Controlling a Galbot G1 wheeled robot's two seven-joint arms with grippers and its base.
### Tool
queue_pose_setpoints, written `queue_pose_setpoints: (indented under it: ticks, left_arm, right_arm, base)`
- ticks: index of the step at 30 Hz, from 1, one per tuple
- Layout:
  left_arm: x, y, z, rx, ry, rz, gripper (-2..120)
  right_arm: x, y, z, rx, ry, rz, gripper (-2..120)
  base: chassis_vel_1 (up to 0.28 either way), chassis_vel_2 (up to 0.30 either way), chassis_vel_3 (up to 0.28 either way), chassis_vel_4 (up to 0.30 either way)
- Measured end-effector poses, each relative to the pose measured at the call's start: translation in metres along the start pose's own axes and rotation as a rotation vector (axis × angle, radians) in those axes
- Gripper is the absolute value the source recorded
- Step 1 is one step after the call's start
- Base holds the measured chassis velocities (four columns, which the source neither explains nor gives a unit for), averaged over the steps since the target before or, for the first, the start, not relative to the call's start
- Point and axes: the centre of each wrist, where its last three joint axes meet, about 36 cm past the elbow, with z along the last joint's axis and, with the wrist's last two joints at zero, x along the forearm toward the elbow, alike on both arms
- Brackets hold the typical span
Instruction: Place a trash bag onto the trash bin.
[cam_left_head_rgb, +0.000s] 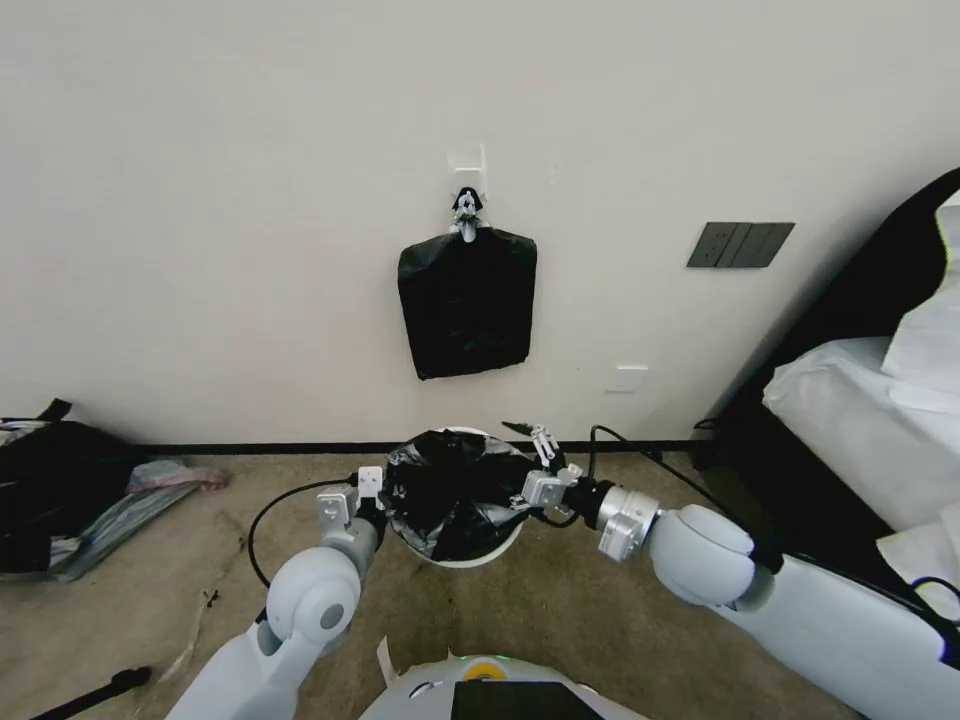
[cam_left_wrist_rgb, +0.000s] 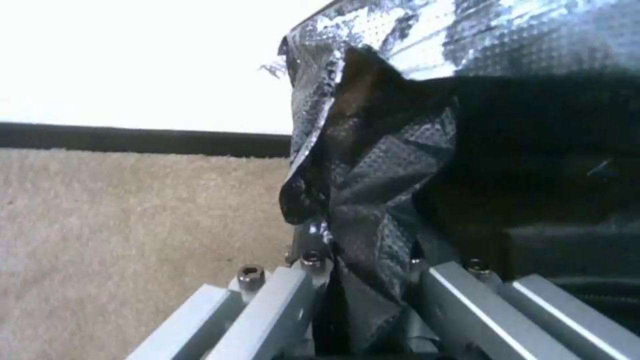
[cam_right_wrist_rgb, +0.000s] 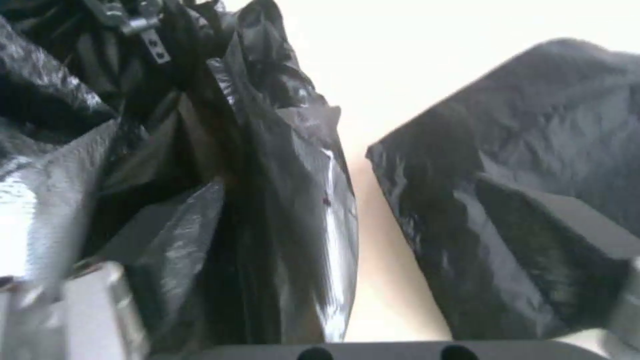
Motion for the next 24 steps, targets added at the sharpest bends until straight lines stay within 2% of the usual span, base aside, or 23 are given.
queue_pose_setpoints:
  ticks: [2, 4, 6, 14, 16, 18, 21, 24]
  left_arm:
    - [0.001, 0.0, 0.0, -0.007, 0.0, 0.004, 1]
    - [0.004, -0.003, 0.002, -0.022, 0.002, 0.017, 1]
    - [0.005, -0.004, 0.002, -0.025, 0.003, 0.022, 1]
    - [0.01, -0.005, 0.001, -0.044, 0.005, 0.041, 1]
    - [0.012, -0.006, 0.002, -0.046, 0.01, 0.049, 1]
    - [0.014, -0.006, 0.003, -0.046, 0.012, 0.054, 1]
    - [0.016, -0.008, 0.006, -0.061, 0.015, 0.069, 1]
    - [0.017, -0.008, 0.008, -0.07, 0.015, 0.077, 1]
  right_arm:
    - [0.0, 0.0, 0.001, 0.024, -0.009, 0.001, 88]
    - [-0.001, 0.001, 0.004, 0.091, -0.03, -0.003, 76]
    - [-0.001, 0.002, 0.005, 0.121, -0.037, -0.014, 73]
    - [-0.002, 0.006, 0.011, 0.292, -0.124, -0.062, 41]
    - [-0.002, 0.004, 0.012, 0.313, -0.137, -0.064, 33]
    - [-0.001, 0.004, 0.013, 0.319, -0.138, -0.063, 30]
    - [-0.001, 0.001, 0.015, 0.32, -0.136, -0.057, 15]
    - [0.0, 0.0, 0.015, 0.304, -0.135, -0.053, 8]
  base:
    - [0.0, 0.0, 0.0, 0.0]
    - [0.0, 0.0, 0.0, 0.0]
    - [0.0, 0.0, 0.0, 0.0]
    - [0.0, 0.0, 0.0, 0.0]
    - [0.0, 0.0, 0.0, 0.0]
    - [0.0, 0.0, 0.0, 0.0]
    - [0.0, 0.0, 0.0, 0.0]
    - [0.0, 0.0, 0.0, 0.0]
